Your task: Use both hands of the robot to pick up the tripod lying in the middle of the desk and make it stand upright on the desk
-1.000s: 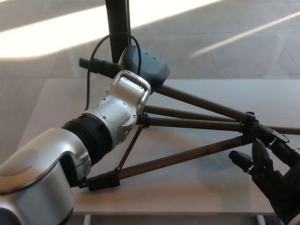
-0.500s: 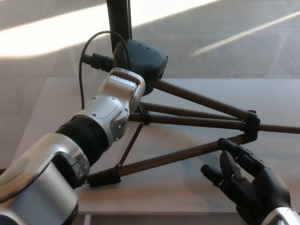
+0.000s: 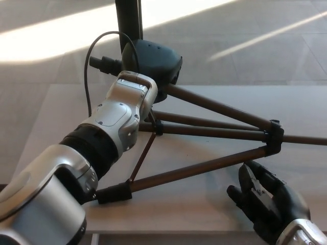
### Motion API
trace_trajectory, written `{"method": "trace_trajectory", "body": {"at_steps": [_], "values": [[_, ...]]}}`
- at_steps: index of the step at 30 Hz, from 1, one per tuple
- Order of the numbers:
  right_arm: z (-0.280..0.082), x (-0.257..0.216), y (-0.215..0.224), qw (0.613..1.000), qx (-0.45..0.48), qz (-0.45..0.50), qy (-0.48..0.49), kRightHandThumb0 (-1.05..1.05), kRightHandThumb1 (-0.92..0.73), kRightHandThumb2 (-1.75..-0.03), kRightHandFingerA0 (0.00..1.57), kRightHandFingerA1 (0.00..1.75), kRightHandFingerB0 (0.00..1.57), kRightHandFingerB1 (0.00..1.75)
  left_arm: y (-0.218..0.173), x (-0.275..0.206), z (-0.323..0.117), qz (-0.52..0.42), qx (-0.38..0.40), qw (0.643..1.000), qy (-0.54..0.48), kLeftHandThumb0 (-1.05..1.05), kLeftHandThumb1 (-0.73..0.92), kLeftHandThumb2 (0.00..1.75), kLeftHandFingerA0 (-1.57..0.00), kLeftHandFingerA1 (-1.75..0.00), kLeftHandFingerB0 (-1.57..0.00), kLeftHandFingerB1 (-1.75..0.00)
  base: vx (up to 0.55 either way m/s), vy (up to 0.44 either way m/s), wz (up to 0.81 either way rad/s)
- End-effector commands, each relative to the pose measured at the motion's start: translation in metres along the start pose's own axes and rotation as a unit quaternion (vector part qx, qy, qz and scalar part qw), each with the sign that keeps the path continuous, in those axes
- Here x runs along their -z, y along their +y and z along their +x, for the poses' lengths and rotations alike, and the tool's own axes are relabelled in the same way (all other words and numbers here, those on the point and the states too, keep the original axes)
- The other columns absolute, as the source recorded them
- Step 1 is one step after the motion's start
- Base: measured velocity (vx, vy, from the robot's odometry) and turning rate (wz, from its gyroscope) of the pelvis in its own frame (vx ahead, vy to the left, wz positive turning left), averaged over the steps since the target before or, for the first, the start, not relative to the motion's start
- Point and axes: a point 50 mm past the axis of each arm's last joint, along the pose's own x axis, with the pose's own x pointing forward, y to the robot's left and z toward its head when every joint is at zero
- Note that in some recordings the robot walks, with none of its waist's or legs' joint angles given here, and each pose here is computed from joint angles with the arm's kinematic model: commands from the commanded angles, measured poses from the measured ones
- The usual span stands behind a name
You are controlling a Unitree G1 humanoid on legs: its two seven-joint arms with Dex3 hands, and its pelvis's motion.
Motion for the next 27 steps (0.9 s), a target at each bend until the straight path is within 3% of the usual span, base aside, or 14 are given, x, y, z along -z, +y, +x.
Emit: {"method": "trace_trajectory", "body": {"at_steps": [1, 5, 6, 7, 8, 9, 10, 11, 14, 15, 17, 18, 19, 27], "values": [[0.007, -0.001, 0.035, 0.990, -0.030, 0.137, 0.005, -0.53, -0.69, -0.61, 0.07, 0.50, 0.17, 0.35, 0.005, 0.005, -0.002, -0.007, -0.033, 0.999, -0.009, -0.34, 0.72, 0.61, -0.87, -1.65, -0.79, -1.07, 0.00, 0.000, 0.00], [0.011, -0.001, 0.036, 0.989, -0.019, 0.149, 0.013, -0.56, -0.52, -0.83, 0.07, 0.54, 0.16, 0.47, 0.005, 0.006, -0.002, -0.029, -0.049, 0.998, -0.012, -0.30, 0.66, 0.59, -0.92, -1.50, -0.83, -0.96, 0.00, 0.000, 0.00], [0.013, -0.001, 0.037, 0.986, -0.018, 0.162, 0.016, -0.55, -0.53, -0.84, 0.05, 0.54, 0.14, 0.47, 0.008, 0.004, -0.001, -0.038, -0.055, 0.998, -0.015, -0.35, 0.67, 0.65, -0.88, -1.55, -0.77, -1.10, 0.00, 0.000, 0.00], [0.014, 0.000, 0.039, 0.985, -0.022, 0.171, 0.021, -0.33, -0.59, -1.08, 0.06, 0.57, 0.00, 0.51, 0.010, 0.004, -0.001, -0.041, -0.060, 0.997, -0.017, -0.32, 0.72, 0.66, -0.86, -1.58, -0.71, -1.23, 0.00, 0.000, 0.00], [0.016, 0.002, 0.040, 0.982, -0.026, 0.183, 0.029, -0.33, -0.59, -1.08, 0.06, 0.57, 0.00, 0.51, 0.013, 0.005, -0.001, -0.046, -0.067, 0.997, -0.018, -0.32, 0.72, 0.66, -0.86, -1.58, -0.71, -1.23, 0.00, 0.000, 0.00], [0.018, 0.004, 0.041, 0.982, -0.022, 0.183, 0.032, -0.53, -0.71, -0.61, 0.00, 0.61, 0.14, 0.40, 0.015, 0.005, -0.001, -0.055, -0.071, 0.996, -0.017, -0.28, 0.70, 0.73, -0.86, -1.52, -0.72, -1.12, 0.00, 0.000, 0.00], [0.018, 0.001, 0.038, 0.982, -0.018, 0.185, 0.027, -0.53, -0.71, -0.61, 0.00, 0.61, 0.14, 0.40, 0.017, 0.001, 0.000, -0.058, -0.073, 0.995, -0.022, -0.28, 0.70, 0.73, -0.86, -1.52, -0.72, -1.12, 0.00, 0.000, 0.00], [0.018, 0.001, 0.037, 0.982, -0.017, 0.188, 0.027, -0.34, -0.59, -1.08, 0.06, 0.58, 0.00, 0.51, 0.019, -0.001, 0.001, -0.052, -0.076, 0.996, -0.023, -0.27, 0.71, 0.76, -0.85, -1.56, -0.74, -1.11, 0.00, 0.000, 0.00], [0.019, 0.008, 0.043, 0.976, -0.004, 0.215, 0.042, -0.34, -0.58, -1.08, 0.05, 0.57, 0.00, 0.51, 0.030, 0.001, 0.002, -0.075, -0.105, 0.991, -0.024, -0.17, 0.64, 0.87, -0.89, -1.63, -0.75, -1.26, 0.00, 0.000, 0.00], [0.019, 0.010, 0.044, 0.976, -0.002, 0.214, 0.046, -0.54, -0.72, -0.61, 0.00, 0.61, 0.14, 0.39, 0.032, 0.001, 0.002, -0.082, -0.116, 0.990, -0.024, -0.17, 0.60, 0.89, -0.88, -1.67, -0.77, -1.34, 0.00, 0.000, 0.00], [0.019, 0.016, 0.044, 0.976, 0.001, 0.213, 0.055, -0.55, -0.72, -0.62, 0.00, 0.62, 0.14, 0.40, 0.036, 0.003, 0.002, -0.098, -0.135, 0.986, -0.020, -0.15, 0.59, 0.85, -0.87, -1.69, -0.74, -1.36, 0.00, 0.000, 0.00], [0.018, 0.020, 0.045, 0.977, 0.000, 0.205, 0.064, -0.56, -0.72, -0.62, 0.00, 0.62, 0.15, 0.41, 0.039, 0.003, 0.001, -0.131, -0.155, 0.979, -0.019, -0.17, 0.49, 1.02, -1.18, -1.34, -0.91, -1.14, 0.00, 0.000, 0.00], [0.017, 0.023, 0.045, 0.977, -0.005, 0.201, 0.070, -0.56, -0.73, -0.62, 0.00, 0.62, 0.14, 0.42, 0.042, 0.004, 0.002, -0.148, -0.156, 0.977, -0.009, -0.14, 0.61, 0.88, -0.86, -1.73, -0.72, -1.44, 0.00, 0.000, 0.00], [0.010, 0.043, 0.051, 0.976, -0.016, 0.189, 0.103, -0.55, -0.72, -0.62, 0.00, 0.63, 0.19, 0.44, 0.063, 0.004, 0.007, -0.253, -0.172, 0.952, 0.030, -0.15, 0.53, 1.06, -0.88, -1.75, -0.69, -1.63, 0.00, 0.000, 0.00]]}}
